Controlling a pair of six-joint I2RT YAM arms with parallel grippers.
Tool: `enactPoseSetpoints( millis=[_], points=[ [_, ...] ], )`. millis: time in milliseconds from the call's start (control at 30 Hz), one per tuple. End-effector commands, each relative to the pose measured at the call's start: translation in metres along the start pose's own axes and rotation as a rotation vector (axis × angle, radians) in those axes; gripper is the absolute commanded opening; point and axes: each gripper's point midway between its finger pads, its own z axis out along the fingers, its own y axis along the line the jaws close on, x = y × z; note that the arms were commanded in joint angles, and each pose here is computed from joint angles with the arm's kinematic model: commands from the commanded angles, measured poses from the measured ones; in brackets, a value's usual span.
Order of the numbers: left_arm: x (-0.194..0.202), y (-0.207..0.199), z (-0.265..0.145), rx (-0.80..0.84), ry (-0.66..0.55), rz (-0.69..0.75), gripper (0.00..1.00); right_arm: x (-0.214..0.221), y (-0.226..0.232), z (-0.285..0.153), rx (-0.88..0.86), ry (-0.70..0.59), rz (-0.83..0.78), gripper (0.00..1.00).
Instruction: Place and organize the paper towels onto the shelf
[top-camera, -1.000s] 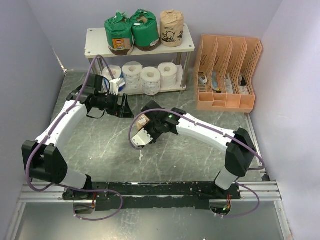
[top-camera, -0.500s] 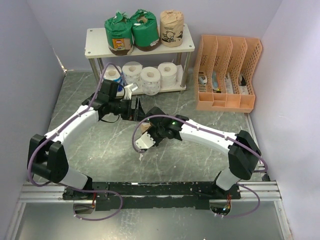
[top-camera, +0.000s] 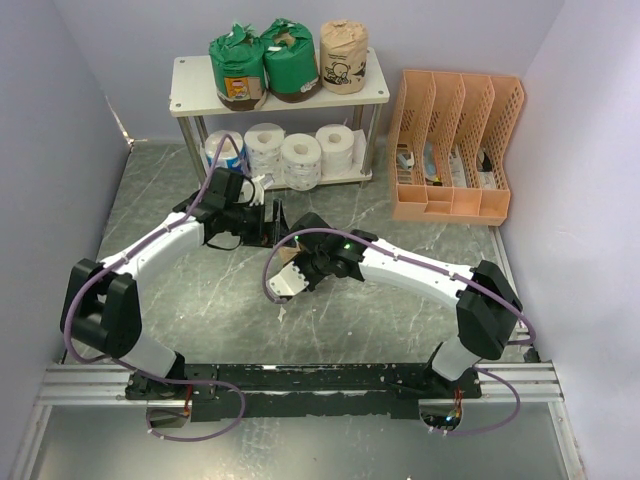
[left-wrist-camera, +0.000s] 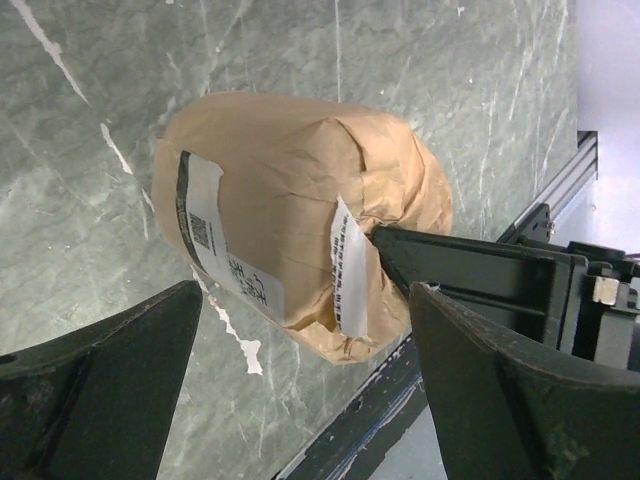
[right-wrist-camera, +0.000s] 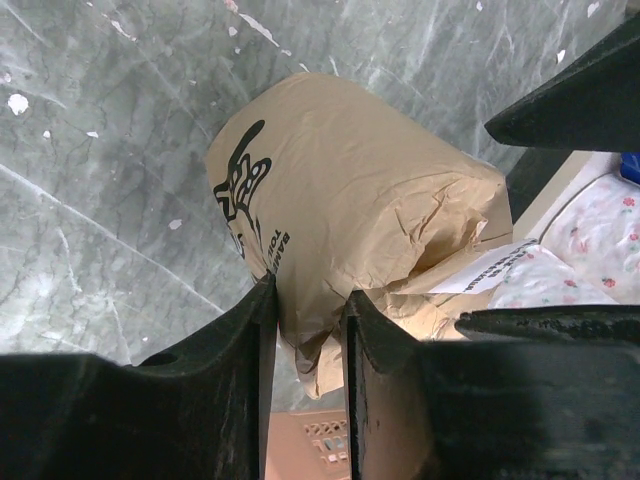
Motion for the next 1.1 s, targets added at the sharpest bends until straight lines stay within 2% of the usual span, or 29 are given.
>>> enactPoseSetpoints(
  millis=[0, 267, 467, 567, 733, 767, 800, 833, 867, 900, 1000, 1033, 1067],
  points=[
    [-0.005, 0.006, 0.007, -0.045, -0.036, -0.004, 0.96, -0.008, -0.016, -0.009, 0.053, -0.021, 0.009, 0.24],
    [-0.012, -0.002, 0.016, 0.014, -0.071, -0.019, 0.97, -0.010, -0.011, -0.009, 0.041, -0.031, 0.008, 0.24],
    [-0.010, 0.001, 0.024, 0.014, -0.056, -0.056, 0.61, -0.010, -0.009, -0.008, 0.039, -0.030, 0.008, 0.24],
    [-0.009, 0.004, 0.024, 0.003, -0.059, -0.065, 0.36, -0.010, -0.008, -0.008, 0.038, -0.029, 0.008, 0.24],
    [-0.009, 0.000, 0.024, 0.018, -0.056, -0.056, 0.30, -0.009, -0.010, -0.008, 0.048, -0.022, 0.006, 0.27],
    [-0.009, -0.004, 0.025, 0.035, -0.051, -0.052, 0.23, -0.009, -0.012, -0.008, 0.056, -0.025, 0.017, 0.29],
    [-0.008, -0.007, 0.027, 0.054, -0.045, -0.050, 0.12, -0.011, -0.017, -0.009, 0.072, -0.032, 0.035, 0.34],
    [-0.008, -0.012, 0.028, 0.077, -0.044, -0.047, 0.07, -0.013, -0.025, -0.010, 0.090, -0.038, 0.054, 0.44],
    [-0.006, -0.015, 0.030, 0.094, -0.038, -0.049, 0.07, -0.014, -0.032, -0.013, 0.109, -0.042, 0.071, 0.52],
    [-0.005, -0.019, 0.031, 0.110, -0.036, -0.048, 0.07, -0.016, -0.040, -0.017, 0.126, -0.048, 0.086, 0.66],
    [-0.001, -0.027, 0.034, 0.136, -0.027, -0.050, 0.07, -0.022, -0.065, -0.031, 0.186, -0.074, 0.141, 0.73],
    [0.000, -0.029, 0.034, 0.139, -0.024, -0.049, 0.07, -0.023, -0.075, -0.036, 0.210, -0.082, 0.166, 0.94],
    [0.000, -0.030, 0.034, 0.140, -0.024, -0.046, 0.07, -0.023, -0.084, -0.042, 0.233, -0.091, 0.188, 0.99]
  ],
)
